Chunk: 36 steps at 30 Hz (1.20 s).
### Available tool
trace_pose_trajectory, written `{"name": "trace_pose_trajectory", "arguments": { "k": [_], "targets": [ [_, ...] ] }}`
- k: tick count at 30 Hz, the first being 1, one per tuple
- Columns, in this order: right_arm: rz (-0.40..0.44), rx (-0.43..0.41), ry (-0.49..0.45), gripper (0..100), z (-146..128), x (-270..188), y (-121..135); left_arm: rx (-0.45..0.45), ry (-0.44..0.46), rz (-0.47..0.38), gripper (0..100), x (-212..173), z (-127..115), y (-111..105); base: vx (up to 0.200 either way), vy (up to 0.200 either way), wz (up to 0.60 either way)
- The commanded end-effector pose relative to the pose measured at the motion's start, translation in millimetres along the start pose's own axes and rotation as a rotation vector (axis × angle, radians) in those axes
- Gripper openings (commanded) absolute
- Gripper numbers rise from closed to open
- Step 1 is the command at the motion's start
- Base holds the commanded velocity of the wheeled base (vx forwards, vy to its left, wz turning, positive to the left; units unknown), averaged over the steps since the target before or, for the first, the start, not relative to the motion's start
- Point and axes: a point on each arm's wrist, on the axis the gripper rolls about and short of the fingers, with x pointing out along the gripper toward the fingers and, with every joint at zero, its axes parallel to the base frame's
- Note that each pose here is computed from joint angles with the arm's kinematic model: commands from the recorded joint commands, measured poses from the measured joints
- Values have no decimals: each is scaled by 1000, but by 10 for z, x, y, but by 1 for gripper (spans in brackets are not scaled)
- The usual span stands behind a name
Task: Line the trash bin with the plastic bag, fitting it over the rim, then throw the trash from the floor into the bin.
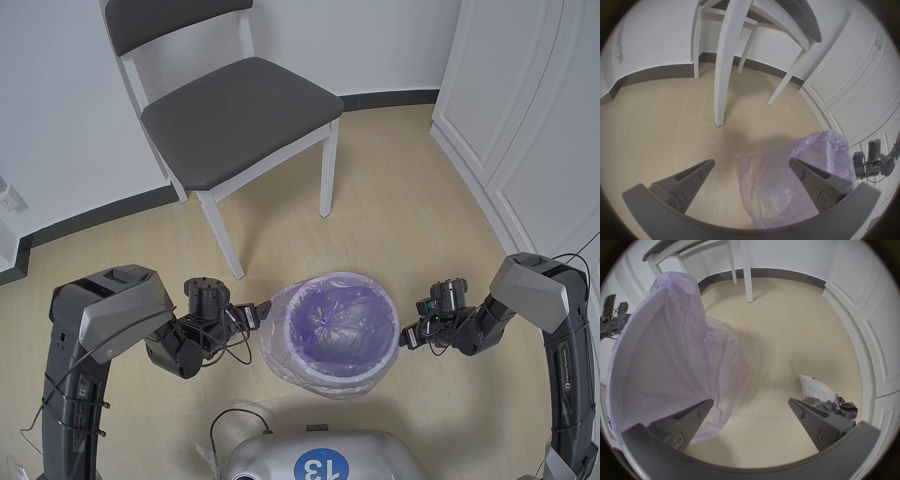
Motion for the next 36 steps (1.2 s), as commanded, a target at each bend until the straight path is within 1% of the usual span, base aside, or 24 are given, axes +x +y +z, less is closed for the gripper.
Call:
{"name": "trace_pose_trajectory", "arguments": {
  "k": [1,6,8,11,13,14,15,17,22,26,28,29,30,31,32,33,36],
  "targets": [
    [-2,-2,-14,100,46,-33,-4,1,54,22,100,268,-317,148,0,0,0],
    [-3,-2,-17,100,64,-58,-6,2,57,11,100,341,-274,95,0,0,0],
    [-5,2,-16,100,61,-68,-19,3,37,14,100,318,-218,77,0,0,0],
    [-6,3,-19,100,76,-131,-31,-6,10,21,100,208,-66,84,0,0,0],
    [-8,4,-21,100,73,-157,-36,-7,10,30,100,149,-33,102,0,0,0],
    [-10,7,-27,100,84,-213,-42,-10,-7,42,100,22,47,145,0,0,0],
    [-10,7,-27,100,84,-213,-42,-10,-7,42,100,22,47,145,0,0,0],
    [-13,6,-43,100,121,-355,-42,-6,-31,46,100,-130,108,163,0,0,0],
    [-15,4,-60,100,177,-710,-35,36,-78,90,100,-450,197,97,0,0,0],
    [-47,12,-80,100,223,-1038,-78,93,-133,82,100,-757,279,51,0,0,0],
    [-68,13,-109,100,274,-1236,-96,133,-160,79,100,-923,332,35,0,0,0],
    [-71,14,-110,100,275,-1250,-101,134,-162,80,100,-934,335,39,0,0,0],
    [-85,17,-137,100,311,-1426,-129,160,-183,77,100,-1063,388,18,0,0,0],
    [-86,17,-139,100,312,-1439,-129,162,-183,77,100,-1072,390,17,0,0,0],
    [-96,21,-163,100,339,-1609,-148,177,-200,74,100,-1204,448,-6,0,0,0],
    [-100,22,-168,100,340,-1644,-156,178,-208,73,100,-1238,471,-15,0,0,0],
    [-128,31,-216,100,360,-1960,-204,188,-233,52,100,-1499,540,-103,0,0,0]
  ]
}}
